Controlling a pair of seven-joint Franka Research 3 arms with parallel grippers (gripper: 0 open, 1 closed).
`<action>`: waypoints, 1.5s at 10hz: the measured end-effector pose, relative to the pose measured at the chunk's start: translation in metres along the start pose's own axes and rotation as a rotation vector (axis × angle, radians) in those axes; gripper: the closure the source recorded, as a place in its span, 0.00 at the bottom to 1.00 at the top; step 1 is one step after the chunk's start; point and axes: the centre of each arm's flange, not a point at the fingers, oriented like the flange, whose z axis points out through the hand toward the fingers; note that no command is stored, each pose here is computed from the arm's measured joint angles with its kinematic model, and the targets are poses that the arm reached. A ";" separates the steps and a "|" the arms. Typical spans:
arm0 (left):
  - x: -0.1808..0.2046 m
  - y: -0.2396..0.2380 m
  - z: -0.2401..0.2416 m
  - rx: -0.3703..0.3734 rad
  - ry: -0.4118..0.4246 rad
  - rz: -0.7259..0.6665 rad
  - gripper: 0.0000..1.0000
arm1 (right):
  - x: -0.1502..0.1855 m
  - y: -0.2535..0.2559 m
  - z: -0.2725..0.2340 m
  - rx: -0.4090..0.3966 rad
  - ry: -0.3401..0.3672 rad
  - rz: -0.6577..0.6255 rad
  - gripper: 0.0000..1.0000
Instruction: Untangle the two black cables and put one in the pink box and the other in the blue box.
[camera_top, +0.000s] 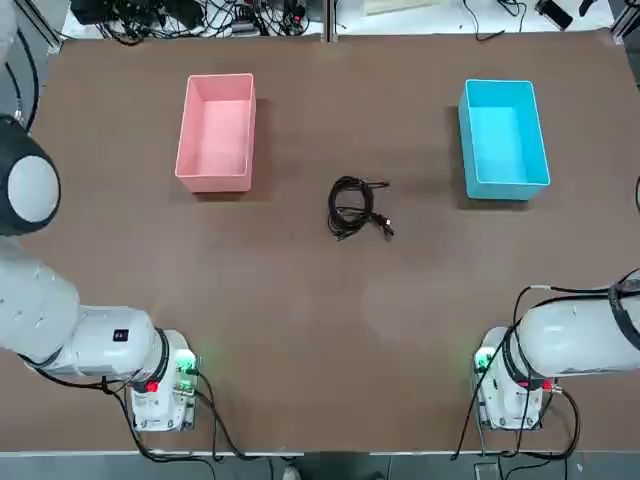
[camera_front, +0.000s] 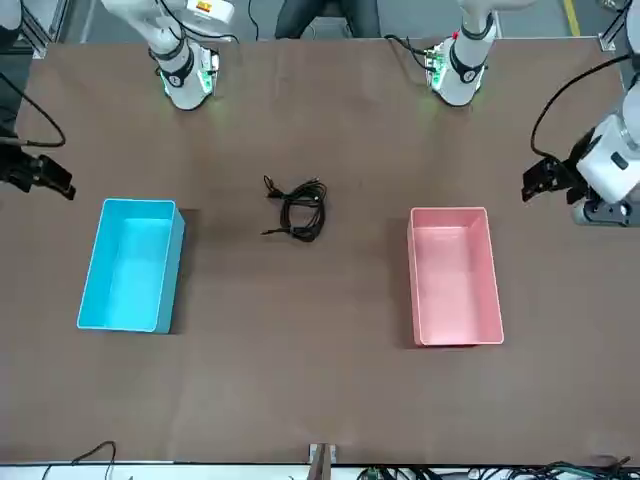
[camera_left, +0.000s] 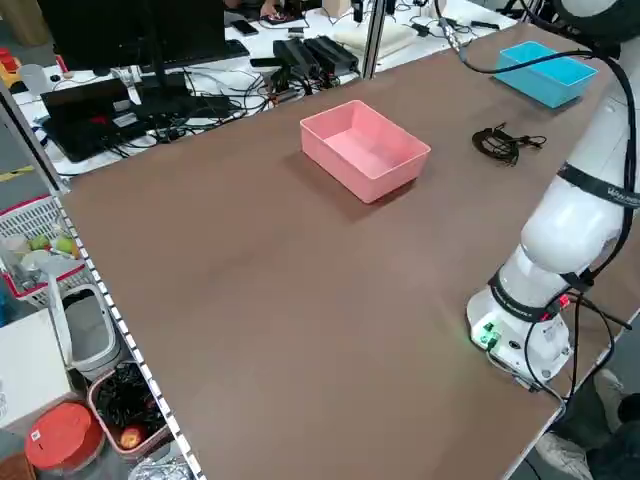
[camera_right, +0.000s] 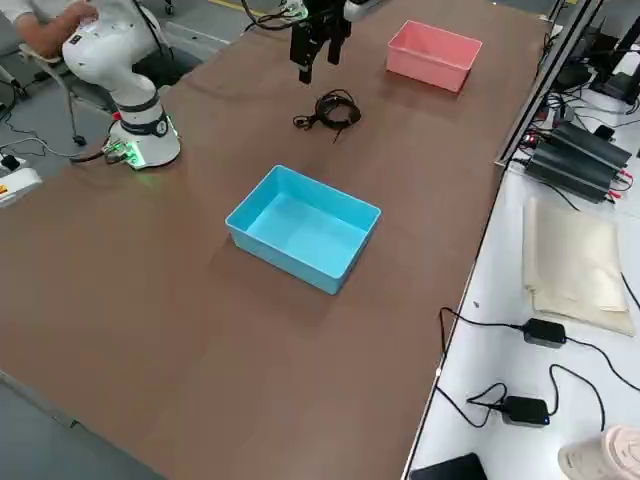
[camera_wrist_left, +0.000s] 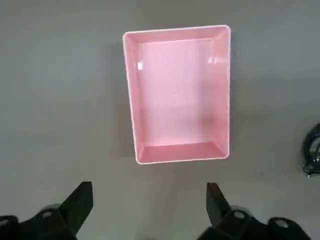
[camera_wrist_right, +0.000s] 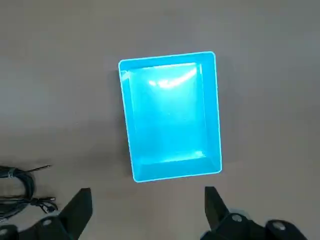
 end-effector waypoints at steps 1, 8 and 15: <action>0.002 0.025 0.007 -0.003 -0.011 0.036 0.00 | 0.003 -0.016 0.009 0.008 0.012 0.025 0.00; 0.005 0.247 0.108 -0.008 -0.051 0.171 0.00 | -0.020 -0.150 0.136 0.035 -0.022 0.317 0.00; -0.013 0.413 0.269 0.000 0.039 0.324 0.00 | -0.086 -0.226 0.244 0.061 0.014 0.367 0.00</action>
